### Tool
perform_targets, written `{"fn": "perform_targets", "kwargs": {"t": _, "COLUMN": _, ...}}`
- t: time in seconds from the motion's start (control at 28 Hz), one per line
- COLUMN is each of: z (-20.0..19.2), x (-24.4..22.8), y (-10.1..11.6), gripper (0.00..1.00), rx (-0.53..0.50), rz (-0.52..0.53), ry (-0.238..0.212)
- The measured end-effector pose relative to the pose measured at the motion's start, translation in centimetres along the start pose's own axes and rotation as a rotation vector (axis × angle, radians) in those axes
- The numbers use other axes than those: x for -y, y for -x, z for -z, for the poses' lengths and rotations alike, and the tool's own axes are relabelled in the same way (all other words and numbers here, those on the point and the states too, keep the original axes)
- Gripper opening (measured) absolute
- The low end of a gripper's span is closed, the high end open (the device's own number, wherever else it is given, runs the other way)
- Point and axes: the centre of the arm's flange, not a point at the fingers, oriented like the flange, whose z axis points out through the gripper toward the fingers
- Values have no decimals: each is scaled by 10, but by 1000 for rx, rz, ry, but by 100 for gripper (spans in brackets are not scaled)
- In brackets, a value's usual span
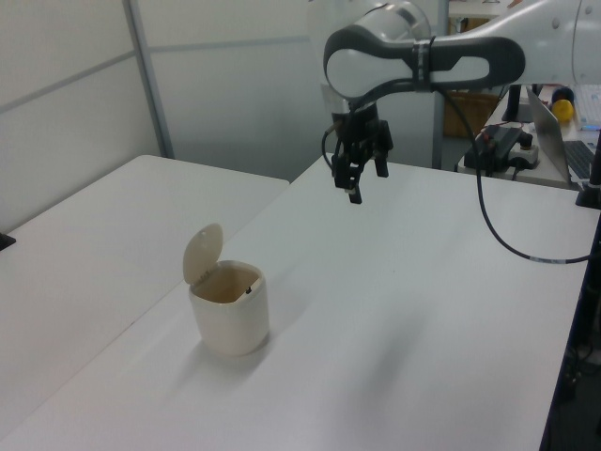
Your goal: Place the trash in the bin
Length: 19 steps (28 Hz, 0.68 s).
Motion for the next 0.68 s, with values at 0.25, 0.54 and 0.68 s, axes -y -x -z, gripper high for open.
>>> {"fn": "perform_targets", "kwargs": {"t": 0.25, "z": 1, "x": -16, "y": 5, "gripper": 100, "rx": -1, "rz": 5, "ry": -23}}
{"fn": "perform_targets", "kwargs": {"t": 0.54, "z": -5, "x": -12, "y": 5, "gripper": 100, "rx": 11, "rz": 13, "ry": -23}}
{"fn": "perform_targets", "kwargs": {"t": 0.68, "z": -6, "x": -11, "y": 5, "gripper": 100, "rx": 13, "rz": 16, "ry": -23}}
